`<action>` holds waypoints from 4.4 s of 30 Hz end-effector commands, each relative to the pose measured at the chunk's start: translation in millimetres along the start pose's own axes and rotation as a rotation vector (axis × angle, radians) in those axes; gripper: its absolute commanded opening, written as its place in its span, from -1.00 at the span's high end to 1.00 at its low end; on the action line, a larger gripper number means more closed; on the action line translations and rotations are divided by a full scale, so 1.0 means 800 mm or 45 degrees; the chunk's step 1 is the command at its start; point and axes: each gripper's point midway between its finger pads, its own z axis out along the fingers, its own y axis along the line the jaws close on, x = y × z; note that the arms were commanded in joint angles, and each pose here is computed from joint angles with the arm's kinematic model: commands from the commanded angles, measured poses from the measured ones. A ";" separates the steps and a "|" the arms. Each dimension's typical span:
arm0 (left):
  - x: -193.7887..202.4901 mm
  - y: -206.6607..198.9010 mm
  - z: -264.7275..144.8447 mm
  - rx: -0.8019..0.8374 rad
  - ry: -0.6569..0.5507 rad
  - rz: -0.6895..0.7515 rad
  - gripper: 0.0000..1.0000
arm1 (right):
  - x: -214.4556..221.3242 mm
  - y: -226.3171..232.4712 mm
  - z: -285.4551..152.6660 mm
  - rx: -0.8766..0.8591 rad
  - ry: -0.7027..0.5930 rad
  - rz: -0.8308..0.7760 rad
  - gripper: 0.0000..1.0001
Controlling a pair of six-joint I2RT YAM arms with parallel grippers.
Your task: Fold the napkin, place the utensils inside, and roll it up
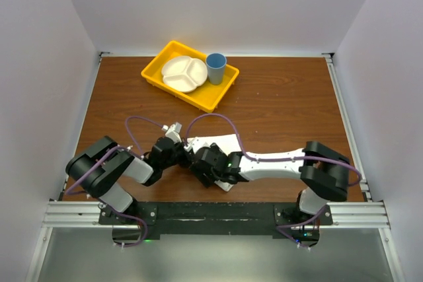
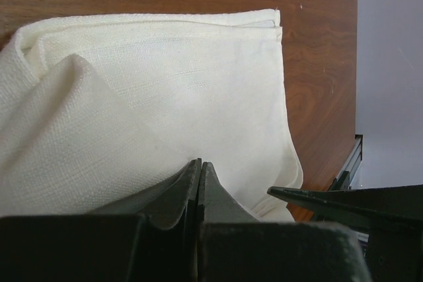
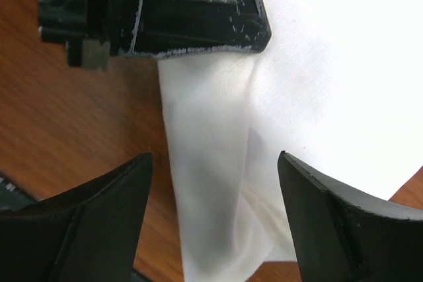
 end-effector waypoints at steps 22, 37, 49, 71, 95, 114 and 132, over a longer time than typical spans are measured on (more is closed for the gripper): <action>-0.006 0.025 -0.049 -0.248 -0.024 0.038 0.56 | 0.016 -0.002 0.040 0.126 -0.176 0.212 0.97; -0.081 -0.074 -0.067 -0.102 -0.164 0.212 0.33 | 0.006 0.044 -0.008 -1.102 -0.111 0.640 1.00; -0.025 -0.069 -0.034 -0.060 -0.007 0.194 0.37 | 0.030 0.026 0.015 -1.265 -0.027 1.049 1.00; 0.042 0.042 -0.041 -0.266 0.062 0.088 0.68 | 0.053 -0.010 0.046 -0.824 0.226 0.767 0.91; 0.047 0.063 -0.053 -0.337 0.101 0.102 0.85 | 0.015 0.010 -0.013 -0.048 0.030 -0.295 -0.47; -0.056 -0.021 -0.077 -0.275 -0.119 0.273 0.32 | 0.017 0.062 0.029 -0.404 0.095 0.039 0.99; -0.051 -0.042 -0.069 -0.142 -0.076 0.223 0.28 | 0.013 0.041 0.033 -1.222 0.272 1.043 1.00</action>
